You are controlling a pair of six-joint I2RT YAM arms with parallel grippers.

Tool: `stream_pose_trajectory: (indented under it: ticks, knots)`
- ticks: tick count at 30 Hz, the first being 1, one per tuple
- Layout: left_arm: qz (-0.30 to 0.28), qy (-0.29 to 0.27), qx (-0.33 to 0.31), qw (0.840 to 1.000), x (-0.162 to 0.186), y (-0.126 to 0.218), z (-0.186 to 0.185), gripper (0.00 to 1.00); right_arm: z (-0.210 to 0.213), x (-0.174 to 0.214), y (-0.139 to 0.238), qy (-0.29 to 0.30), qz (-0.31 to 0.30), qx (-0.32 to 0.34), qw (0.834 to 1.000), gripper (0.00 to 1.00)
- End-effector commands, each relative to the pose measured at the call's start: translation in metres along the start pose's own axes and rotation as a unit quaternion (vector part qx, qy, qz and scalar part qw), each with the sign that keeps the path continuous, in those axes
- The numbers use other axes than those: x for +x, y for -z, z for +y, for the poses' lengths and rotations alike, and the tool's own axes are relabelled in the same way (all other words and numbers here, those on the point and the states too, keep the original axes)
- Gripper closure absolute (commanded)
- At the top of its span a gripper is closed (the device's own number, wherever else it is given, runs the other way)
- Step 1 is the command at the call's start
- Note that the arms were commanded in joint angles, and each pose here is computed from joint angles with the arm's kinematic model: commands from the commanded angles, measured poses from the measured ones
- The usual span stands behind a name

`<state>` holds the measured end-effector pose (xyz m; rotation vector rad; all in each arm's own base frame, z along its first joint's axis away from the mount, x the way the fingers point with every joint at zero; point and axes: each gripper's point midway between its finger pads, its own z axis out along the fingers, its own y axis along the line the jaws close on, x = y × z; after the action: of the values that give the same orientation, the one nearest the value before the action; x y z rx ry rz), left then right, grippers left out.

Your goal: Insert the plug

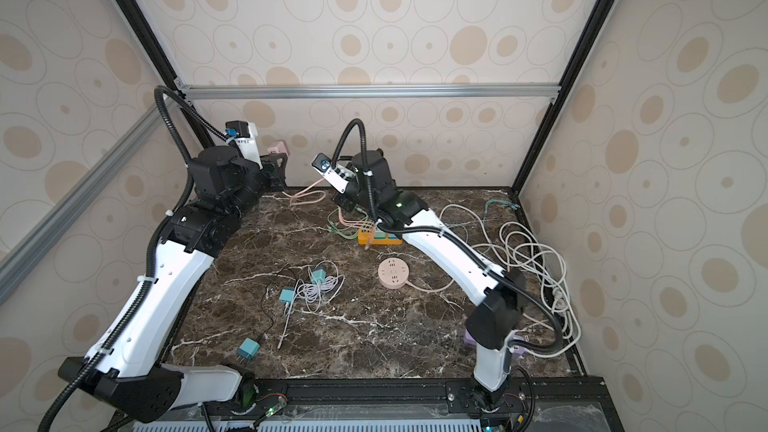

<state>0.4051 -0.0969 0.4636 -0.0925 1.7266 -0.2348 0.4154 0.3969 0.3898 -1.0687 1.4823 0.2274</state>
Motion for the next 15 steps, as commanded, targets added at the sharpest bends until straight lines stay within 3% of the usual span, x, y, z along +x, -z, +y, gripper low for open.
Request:
stream_pose_trajectory:
  ticks: [1,5,8,10,12,15]
  knots:
    - [-0.126,0.022,-0.085,0.988,-0.077,0.011,0.041,1.0,-0.017,-0.049,-0.017,-0.05,-0.084,0.012,0.995,1.0]
    - [-0.161,0.009,-0.11,0.981,-0.104,0.005,0.057,1.0,0.003,-0.044,-0.062,-0.118,-0.111,-0.032,0.986,1.0]
    - [-0.147,-0.011,-0.131,0.98,-0.092,-0.01,0.065,1.0,0.034,-0.019,-0.096,-0.17,-0.099,-0.089,0.976,1.0]
    - [-0.121,-0.027,-0.123,0.985,-0.065,-0.026,0.065,1.0,0.058,0.013,-0.118,-0.194,-0.066,-0.117,0.972,0.9]
    - [-0.09,-0.047,-0.112,0.988,-0.032,-0.041,0.066,1.0,0.079,0.045,-0.132,-0.198,-0.027,-0.14,0.97,0.73]
    - [-0.043,-0.068,-0.115,0.99,0.018,-0.059,0.074,1.0,0.102,0.089,-0.13,-0.188,0.046,-0.165,0.967,0.5]
